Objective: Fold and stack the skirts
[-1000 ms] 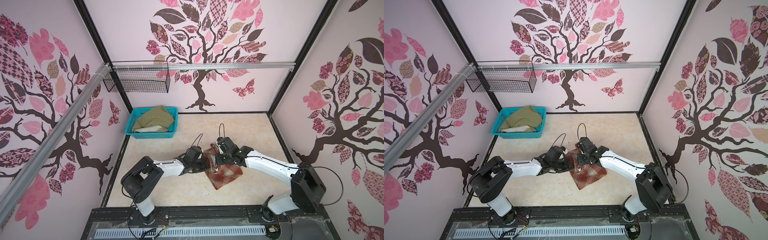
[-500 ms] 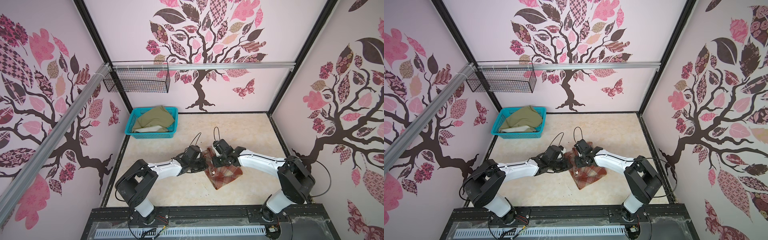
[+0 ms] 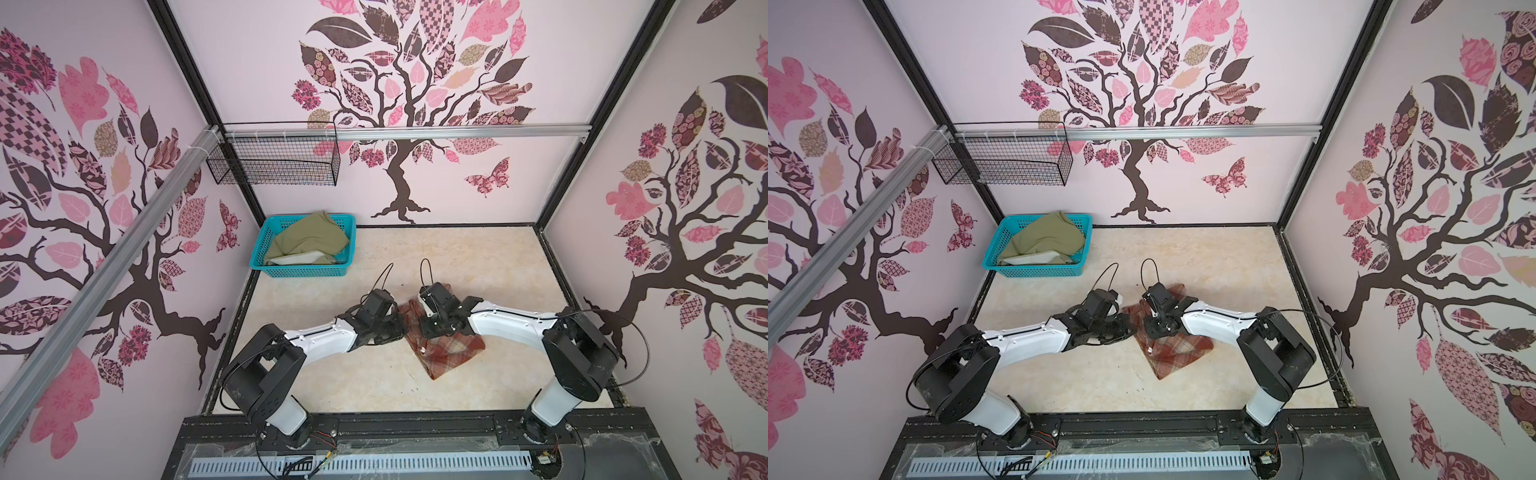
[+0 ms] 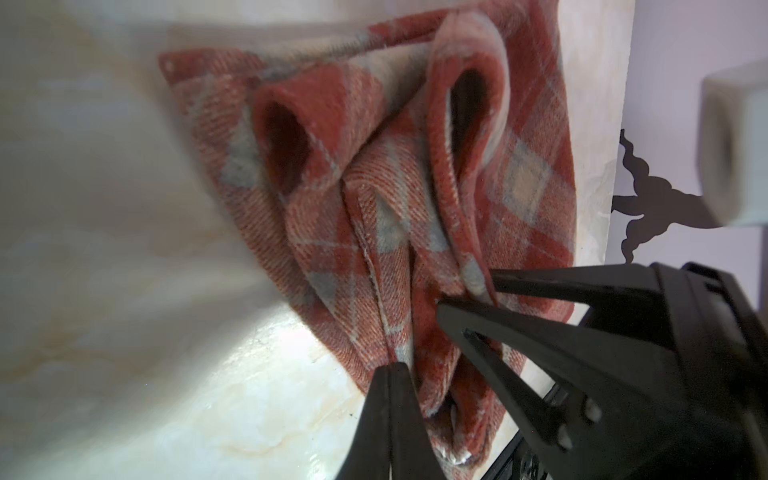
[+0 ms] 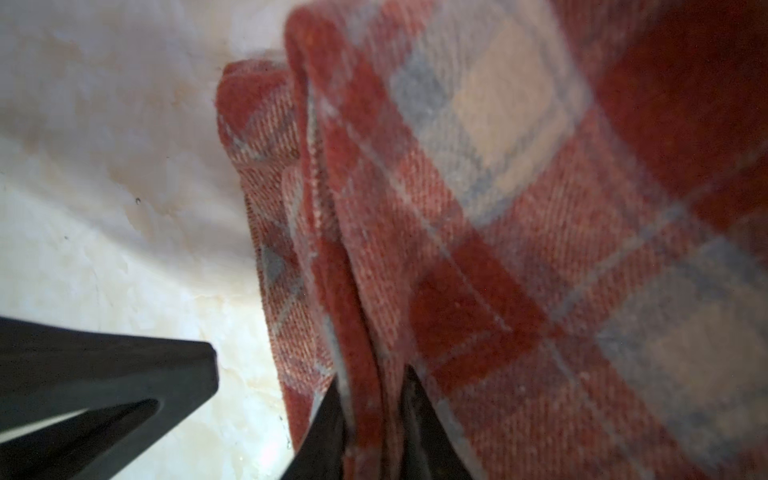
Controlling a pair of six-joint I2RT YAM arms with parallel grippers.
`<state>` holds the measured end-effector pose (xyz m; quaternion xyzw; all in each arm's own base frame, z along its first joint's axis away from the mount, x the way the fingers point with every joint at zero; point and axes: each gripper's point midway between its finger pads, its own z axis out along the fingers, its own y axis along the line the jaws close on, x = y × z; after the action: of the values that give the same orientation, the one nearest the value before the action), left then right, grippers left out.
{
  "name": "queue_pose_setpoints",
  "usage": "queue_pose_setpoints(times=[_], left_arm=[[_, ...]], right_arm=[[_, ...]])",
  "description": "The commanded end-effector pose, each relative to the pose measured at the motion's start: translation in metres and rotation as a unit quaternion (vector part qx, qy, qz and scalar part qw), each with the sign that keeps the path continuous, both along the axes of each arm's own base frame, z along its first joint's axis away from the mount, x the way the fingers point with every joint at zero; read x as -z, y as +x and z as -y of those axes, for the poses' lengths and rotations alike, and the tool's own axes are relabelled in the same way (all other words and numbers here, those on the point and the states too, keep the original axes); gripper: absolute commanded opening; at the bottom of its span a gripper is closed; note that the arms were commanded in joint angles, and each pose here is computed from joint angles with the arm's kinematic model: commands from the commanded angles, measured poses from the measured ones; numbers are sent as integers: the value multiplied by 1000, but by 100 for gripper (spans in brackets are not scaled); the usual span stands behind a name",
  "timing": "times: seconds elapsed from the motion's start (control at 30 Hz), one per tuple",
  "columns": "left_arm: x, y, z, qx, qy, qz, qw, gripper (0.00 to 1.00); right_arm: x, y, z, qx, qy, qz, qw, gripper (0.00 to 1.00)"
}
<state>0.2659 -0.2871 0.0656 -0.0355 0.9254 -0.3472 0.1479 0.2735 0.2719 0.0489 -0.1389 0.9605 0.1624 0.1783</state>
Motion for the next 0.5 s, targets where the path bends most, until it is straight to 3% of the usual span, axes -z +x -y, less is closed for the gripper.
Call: queue_pose_setpoints(times=[0.0,0.07,0.2,0.4,0.47], left_arm=[[-4,5,-9,-2,10,16,1000,0],[-9,10,-9,2,16,23,1000,0],[-20,19,-1,15,17,39,999,0],[-36,33,25,48,-13,49,998,0],[-43,37,34,58,-24,56,996,0]], right_arm=[[1,-7,-4,-2,12,-14,1000,41],[-10,-8,-6,-4,26,-8,1000,52],[-38,-9,1,7,53,2,999,64],[-63,-3,50,77,119,-3,990,66],[-63,1,72,109,121,14,987,62]])
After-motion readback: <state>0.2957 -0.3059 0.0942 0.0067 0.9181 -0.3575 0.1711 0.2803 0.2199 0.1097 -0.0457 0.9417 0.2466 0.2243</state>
